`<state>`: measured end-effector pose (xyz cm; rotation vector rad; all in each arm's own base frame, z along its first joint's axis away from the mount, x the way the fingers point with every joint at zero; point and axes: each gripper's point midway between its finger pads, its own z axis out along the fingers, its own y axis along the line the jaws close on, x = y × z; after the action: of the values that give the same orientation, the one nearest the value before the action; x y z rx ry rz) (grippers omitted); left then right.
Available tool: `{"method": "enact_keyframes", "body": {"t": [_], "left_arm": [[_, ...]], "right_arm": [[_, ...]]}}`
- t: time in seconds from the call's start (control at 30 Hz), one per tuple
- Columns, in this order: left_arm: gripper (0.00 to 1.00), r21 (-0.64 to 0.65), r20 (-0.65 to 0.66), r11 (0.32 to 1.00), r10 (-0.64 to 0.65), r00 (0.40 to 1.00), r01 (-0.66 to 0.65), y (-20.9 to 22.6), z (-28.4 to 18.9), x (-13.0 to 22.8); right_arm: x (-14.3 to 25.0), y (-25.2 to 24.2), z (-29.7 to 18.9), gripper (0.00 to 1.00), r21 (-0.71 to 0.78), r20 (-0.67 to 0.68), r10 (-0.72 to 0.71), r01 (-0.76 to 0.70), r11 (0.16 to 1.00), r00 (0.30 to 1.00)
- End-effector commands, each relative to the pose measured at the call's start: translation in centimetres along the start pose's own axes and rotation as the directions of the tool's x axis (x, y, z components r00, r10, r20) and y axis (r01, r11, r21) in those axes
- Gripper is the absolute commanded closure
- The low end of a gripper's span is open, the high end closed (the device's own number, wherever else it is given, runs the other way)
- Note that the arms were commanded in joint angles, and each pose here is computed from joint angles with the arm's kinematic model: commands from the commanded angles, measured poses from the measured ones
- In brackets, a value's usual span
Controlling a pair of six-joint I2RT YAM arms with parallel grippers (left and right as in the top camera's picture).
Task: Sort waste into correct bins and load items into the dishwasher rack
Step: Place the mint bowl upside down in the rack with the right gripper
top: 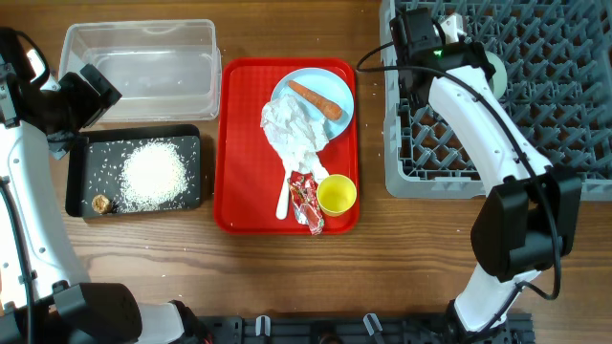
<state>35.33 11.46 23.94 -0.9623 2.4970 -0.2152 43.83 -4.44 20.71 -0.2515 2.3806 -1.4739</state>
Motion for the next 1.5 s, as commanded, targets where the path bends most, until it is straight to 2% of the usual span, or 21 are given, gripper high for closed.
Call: {"method": "enact_keyframes", "body": {"t": [0.0, 0.13, 0.47, 0.6, 0.7, 0.8, 1.0, 1.2, 1.33, 1.37, 1.4, 1.43, 1.47], "left_arm": [[0.0, 0.001, -0.002, 1.0, -0.007, 1.0, 0.007, 0.0, 0.2, -0.1], [0.0, 0.001, -0.001, 1.0, -0.006, 1.0, 0.006, 0.0, 0.1, -0.1], [0.0, 0.001, 0.0, 1.0, -0.007, 1.0, 0.007, 0.0, 0.1, -0.1], [0.0, 0.001, -0.001, 1.0, -0.006, 1.0, 0.006, 0.0, 0.1, -0.1], [0.0, 0.001, -0.001, 1.0, -0.006, 1.0, 0.006, 0.0, 0.2, -0.1], [0.0, 0.001, -0.001, 1.0, -0.006, 1.0, 0.006, 0.0, 0.2, -0.1], [0.0, 0.001, -0.001, 1.0, -0.006, 1.0, 0.006, 0.0, 0.2, -0.1], [0.0, 0.001, -0.001, 1.0, -0.006, 1.0, 0.006, 0.0, 0.2, -0.1], [0.0, 0.001, -0.001, 1.0, -0.006, 1.0, 0.006, 0.0, 0.2, -0.1], [0.0, 0.001, -0.001, 1.0, -0.006, 1.0, 0.006, 0.0, 0.2, -0.1], [0.0, 0.001, -0.001, 1.0, -0.006, 1.0, 0.006, 0.0, 0.2, -0.1], [0.0, 0.001, -0.001, 1.0, -0.006, 1.0, 0.006, 0.0, 0.2, -0.1], [0.0, 0.001, -0.001, 1.0, -0.007, 1.0, 0.007, 0.0, 0.2, -0.1]], "right_arm": [[0.5, 0.0, 0.5, 0.96, 0.047, -0.023, 0.01, -0.008, 0.999, 1.0], [0.7, 1.8, 0.4, 0.96, -0.052, -0.026, 0.028, -0.029, 0.998, 0.999], [1.1, 2.1, 0.7, 0.96, -0.026, -0.047, 0.047, -0.048, 0.999, 0.998], [1.1, 4.0, 1.5, 0.96, -0.023, -0.067, -0.007, 0.005, 1.0, 0.998], [0.7, 2.9, 2.0, 0.96, 0.069, -0.065, 0.006, -0.002, 0.998, 0.998], [0.6, 2.4, 2.0, 0.96, 0.09, -0.064, -0.011, 0.017, 0.996, 0.998], [0.6, -0.8, 1.0, 0.96, 0.284, -0.082, -0.059, 0.08, 0.956, 0.995], [-0.5, 5.1, -1.9, 0.96, 0.047, 0.012, -0.152, 0.151, 0.987, 0.988], [-0.5, 6.0, -3.4, 0.96, 0.035, 0.034, -0.202, 0.201, 0.979, 0.979], [-0.4, 6.4, -3.5, 0.73, 0.014, 0.036, -0.214, 0.213, 0.977, 0.976], [-0.1, 7.1, -3.7, 0.27, -0.017, 0.037, -0.23, 0.231, 0.973, 0.972], [0.2, 8.1, -3.9, 0.0, -0.077, 0.04, -0.243, 0.246, 0.966, 0.969], [0.4, 9.3, -4.0, 0.0, -0.147, 0.047, -0.243, 0.248, 0.958, 0.969]]}}
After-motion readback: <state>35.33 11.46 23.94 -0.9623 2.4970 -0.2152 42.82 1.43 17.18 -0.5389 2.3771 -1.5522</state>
